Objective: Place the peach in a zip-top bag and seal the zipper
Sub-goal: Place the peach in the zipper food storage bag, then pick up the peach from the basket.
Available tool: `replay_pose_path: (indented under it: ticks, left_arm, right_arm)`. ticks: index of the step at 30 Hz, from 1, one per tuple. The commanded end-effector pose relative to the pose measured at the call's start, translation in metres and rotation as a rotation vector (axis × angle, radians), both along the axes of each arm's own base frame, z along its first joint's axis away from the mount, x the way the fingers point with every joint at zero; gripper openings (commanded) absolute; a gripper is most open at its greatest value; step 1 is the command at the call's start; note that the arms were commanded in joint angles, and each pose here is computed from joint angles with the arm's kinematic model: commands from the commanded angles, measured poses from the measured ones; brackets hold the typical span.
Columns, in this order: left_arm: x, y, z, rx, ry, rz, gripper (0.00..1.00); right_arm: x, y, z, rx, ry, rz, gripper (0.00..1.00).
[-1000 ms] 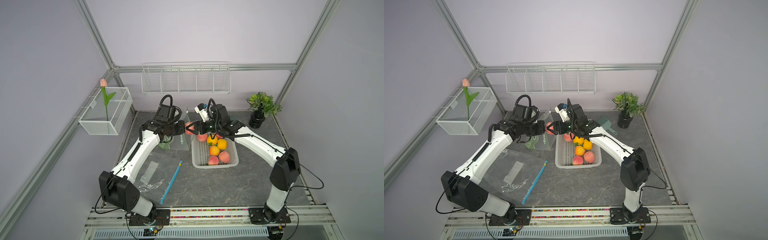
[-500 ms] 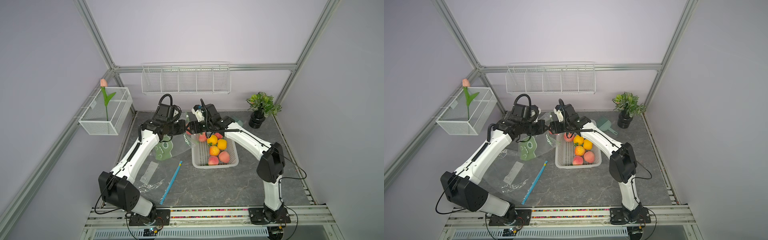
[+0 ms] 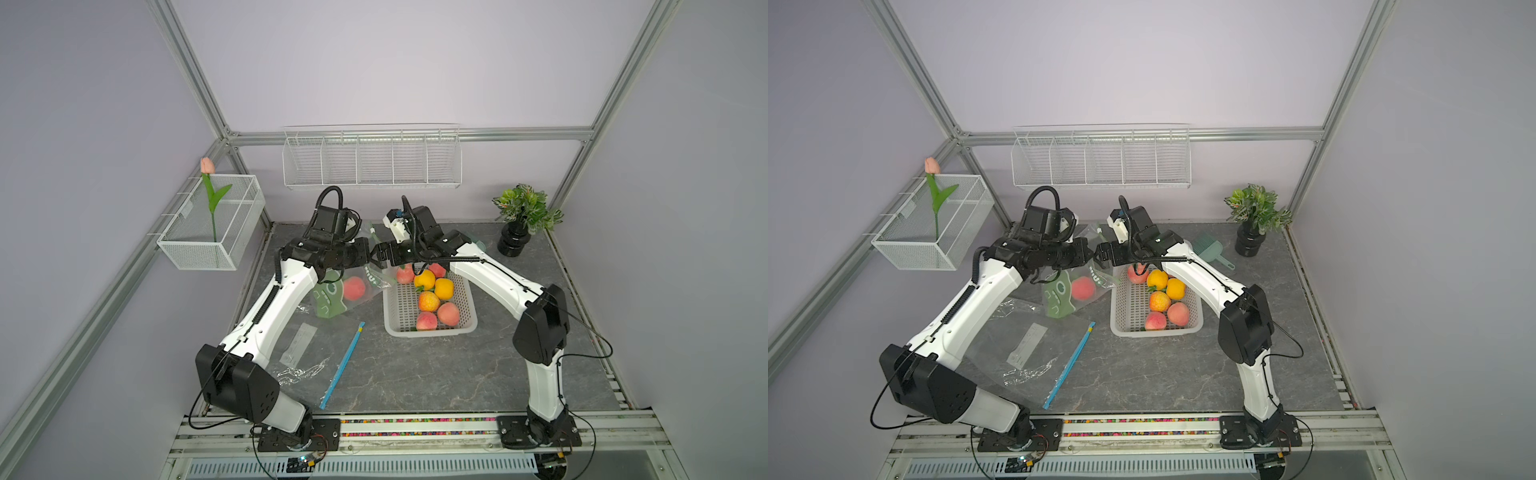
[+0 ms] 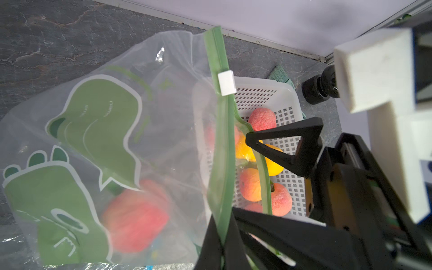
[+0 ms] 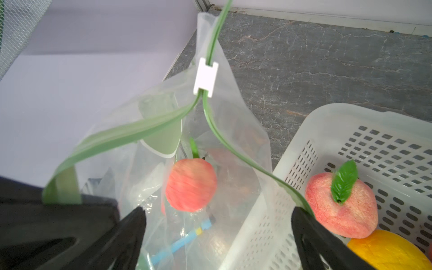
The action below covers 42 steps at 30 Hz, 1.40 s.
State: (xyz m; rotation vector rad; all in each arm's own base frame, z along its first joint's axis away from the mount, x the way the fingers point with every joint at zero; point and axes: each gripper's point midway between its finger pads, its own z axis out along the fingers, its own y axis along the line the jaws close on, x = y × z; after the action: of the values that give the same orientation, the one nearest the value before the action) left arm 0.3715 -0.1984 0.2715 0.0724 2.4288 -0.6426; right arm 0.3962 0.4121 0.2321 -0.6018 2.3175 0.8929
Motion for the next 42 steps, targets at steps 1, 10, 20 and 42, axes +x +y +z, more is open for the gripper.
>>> replay_pose_path:
  ticks: [1, 10, 20, 42]
  left_arm:
    - [0.003, -0.001, 0.016, 0.004, -0.047, -0.011, 0.00]
    - [0.007, 0.011, 0.019, 0.049, -0.067, 0.019, 0.00]
    - [0.008, 0.012, 0.025, 0.049, -0.096, 0.015, 0.00]
    - [0.003, 0.005, 0.025, 0.002, -0.090, -0.016, 0.00]
  right_arm:
    - [-0.010, 0.014, 0.028, 0.099, -0.020, 0.062, 0.99]
    - [-0.010, -0.034, 0.075, 0.095, -0.220, -0.054, 0.98]
    - [-0.001, -0.147, 0.016, -0.225, -0.169, -0.331, 0.98]
    - [-0.043, -0.139, -0.133, -0.530, 0.235, -0.164, 0.88]
